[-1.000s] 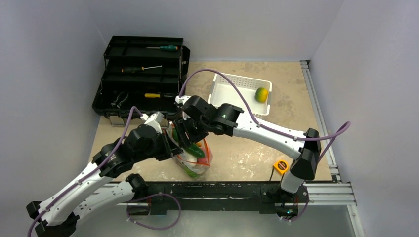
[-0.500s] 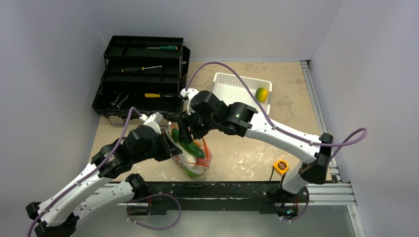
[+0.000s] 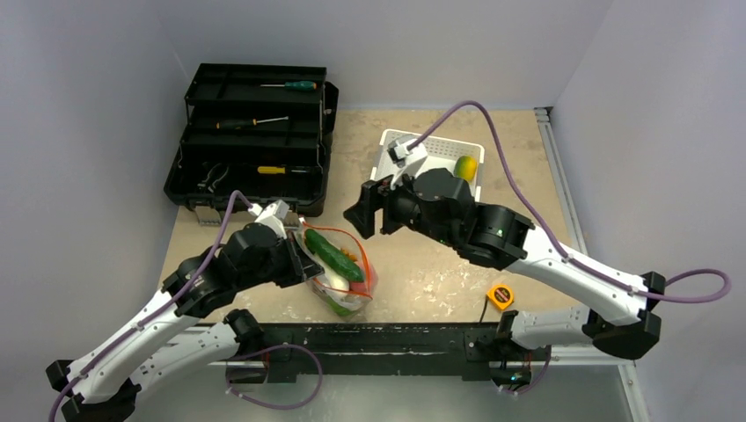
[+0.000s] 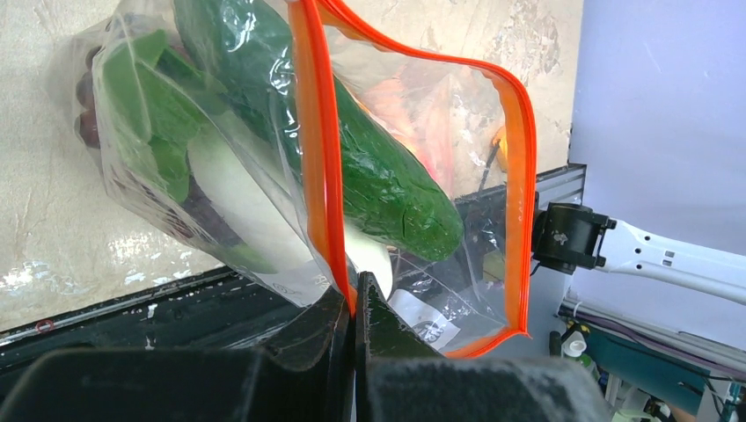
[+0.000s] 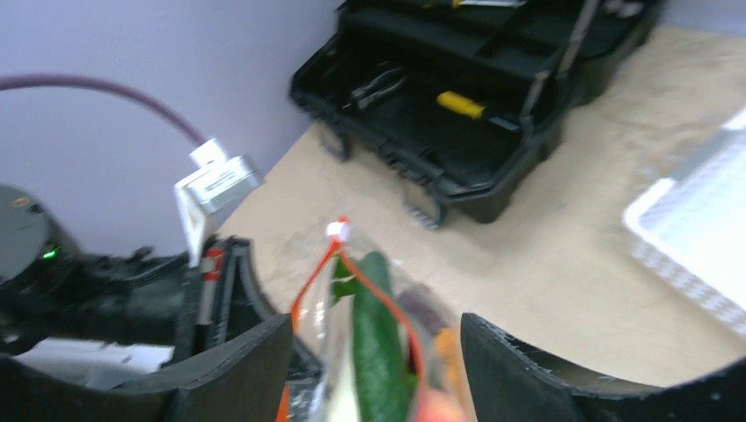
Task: Place the food in the zip-top bag and seal the zipper
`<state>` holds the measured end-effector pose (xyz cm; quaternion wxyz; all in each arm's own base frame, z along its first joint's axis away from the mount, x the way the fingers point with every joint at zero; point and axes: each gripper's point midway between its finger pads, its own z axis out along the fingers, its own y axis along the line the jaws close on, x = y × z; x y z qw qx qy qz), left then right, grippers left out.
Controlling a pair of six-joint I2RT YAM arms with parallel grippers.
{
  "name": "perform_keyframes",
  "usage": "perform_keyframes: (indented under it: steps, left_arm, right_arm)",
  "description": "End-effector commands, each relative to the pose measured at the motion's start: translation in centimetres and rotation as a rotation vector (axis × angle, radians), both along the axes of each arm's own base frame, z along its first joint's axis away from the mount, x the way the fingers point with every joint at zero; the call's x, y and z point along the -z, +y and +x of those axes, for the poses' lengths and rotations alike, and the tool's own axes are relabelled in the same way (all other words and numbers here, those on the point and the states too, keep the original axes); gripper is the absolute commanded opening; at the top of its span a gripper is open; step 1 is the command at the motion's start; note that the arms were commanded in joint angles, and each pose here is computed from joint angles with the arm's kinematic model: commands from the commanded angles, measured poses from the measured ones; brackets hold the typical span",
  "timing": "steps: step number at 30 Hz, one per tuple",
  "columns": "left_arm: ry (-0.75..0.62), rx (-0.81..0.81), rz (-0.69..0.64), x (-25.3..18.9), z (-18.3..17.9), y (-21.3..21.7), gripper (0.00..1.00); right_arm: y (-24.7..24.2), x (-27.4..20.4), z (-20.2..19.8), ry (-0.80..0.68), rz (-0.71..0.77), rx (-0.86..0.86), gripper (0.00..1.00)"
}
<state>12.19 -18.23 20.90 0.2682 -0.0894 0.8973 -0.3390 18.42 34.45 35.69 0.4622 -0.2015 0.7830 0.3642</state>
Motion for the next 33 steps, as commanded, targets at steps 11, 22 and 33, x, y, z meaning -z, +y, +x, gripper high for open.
perform_keyframes:
  steps: [11,22,33]
  left_arm:
    - [-0.038,0.021,-0.019,-1.6,0.6,-0.8,0.0]
    - [-0.037,0.019,-0.026,-1.7,0.2,-0.5,0.0]
    - [-0.035,0.017,-0.016,-1.7,0.2,-0.3,0.0]
  right_arm:
    - [-17.9,4.1,15.6,-0.13,-0.173,0.84,0.74]
    - [-21.8,16.0,25.3,-0.005,-0.545,1.045,0.72]
    - [-24.9,21.5,30.1,-0.024,-0.853,1.164,0.7]
